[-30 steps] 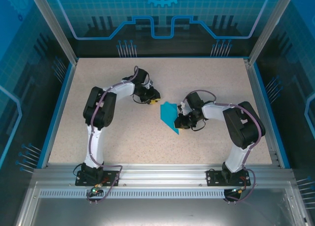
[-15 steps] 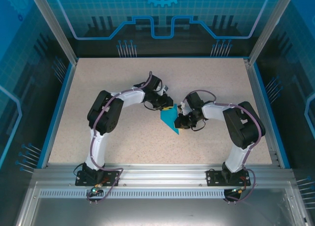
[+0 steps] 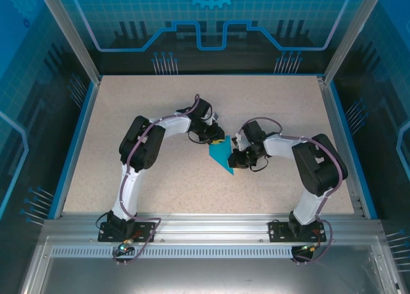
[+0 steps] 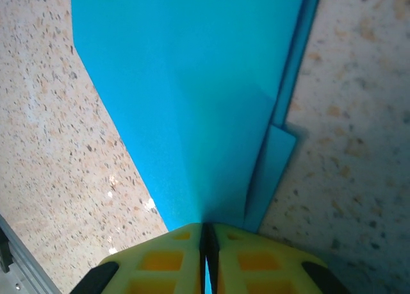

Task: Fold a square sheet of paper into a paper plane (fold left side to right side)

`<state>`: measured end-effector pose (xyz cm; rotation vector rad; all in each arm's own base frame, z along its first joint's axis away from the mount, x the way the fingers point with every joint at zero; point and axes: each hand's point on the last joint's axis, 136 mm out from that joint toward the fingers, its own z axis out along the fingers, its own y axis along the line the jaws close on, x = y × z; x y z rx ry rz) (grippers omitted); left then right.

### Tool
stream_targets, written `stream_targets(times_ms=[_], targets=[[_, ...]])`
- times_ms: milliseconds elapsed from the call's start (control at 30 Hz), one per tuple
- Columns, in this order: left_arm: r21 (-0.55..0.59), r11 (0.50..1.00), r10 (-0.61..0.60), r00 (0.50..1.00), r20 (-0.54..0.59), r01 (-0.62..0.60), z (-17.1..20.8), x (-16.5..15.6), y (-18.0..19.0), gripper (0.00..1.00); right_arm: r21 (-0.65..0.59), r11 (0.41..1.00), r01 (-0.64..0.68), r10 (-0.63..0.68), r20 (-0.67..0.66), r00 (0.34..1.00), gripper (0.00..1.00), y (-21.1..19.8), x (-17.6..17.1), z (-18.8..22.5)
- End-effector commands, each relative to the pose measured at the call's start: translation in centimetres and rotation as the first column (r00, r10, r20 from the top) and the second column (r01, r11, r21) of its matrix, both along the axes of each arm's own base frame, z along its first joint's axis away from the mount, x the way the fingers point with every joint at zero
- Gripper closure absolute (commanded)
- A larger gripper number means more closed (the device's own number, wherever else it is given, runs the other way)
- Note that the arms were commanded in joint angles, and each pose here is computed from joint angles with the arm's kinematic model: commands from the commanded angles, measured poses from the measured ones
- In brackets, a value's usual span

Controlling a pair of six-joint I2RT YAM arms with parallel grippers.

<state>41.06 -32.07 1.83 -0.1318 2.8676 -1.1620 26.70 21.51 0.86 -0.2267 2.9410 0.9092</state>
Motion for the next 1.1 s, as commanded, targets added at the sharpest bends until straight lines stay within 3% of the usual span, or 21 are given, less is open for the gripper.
stream_targets(times_ms=[0,133,367,633,1067], targets=[[0.113,0.992,0.057,0.997,-0.051,-0.051,-3.2,-0.3,2.8,0.78,-0.123,0.992,0.005,-0.025,-0.164,0.986,0.87,-3.1,-4.9,-1.4],[0.112,0.993,0.043,0.998,-0.052,-0.037,-3.3,-1.0,2.3,0.78,-0.001,0.998,0.055,-0.055,-0.064,0.996,0.87,-1.0,-2.4,2.6],[0.109,0.994,0.039,0.998,-0.053,-0.033,-3.6,-1.5,2.0,0.78,0.175,0.96,0.216,-0.223,0.021,0.975,0.87,1.5,2.1,7.3],[0.111,0.993,0.039,0.998,-0.057,-0.032,-3.9,-1.4,1.8,0.79,0.18,0.93,0.319,-0.328,0.021,0.944,0.87,3.5,5.7,5.2],[0.128,0.991,0.036,0.997,-0.065,-0.027,-4.1,-1.5,1.9,0.79,0.027,0.941,0.337,-0.337,-0.006,0.942,0.87,3.9,5.9,0.2]])
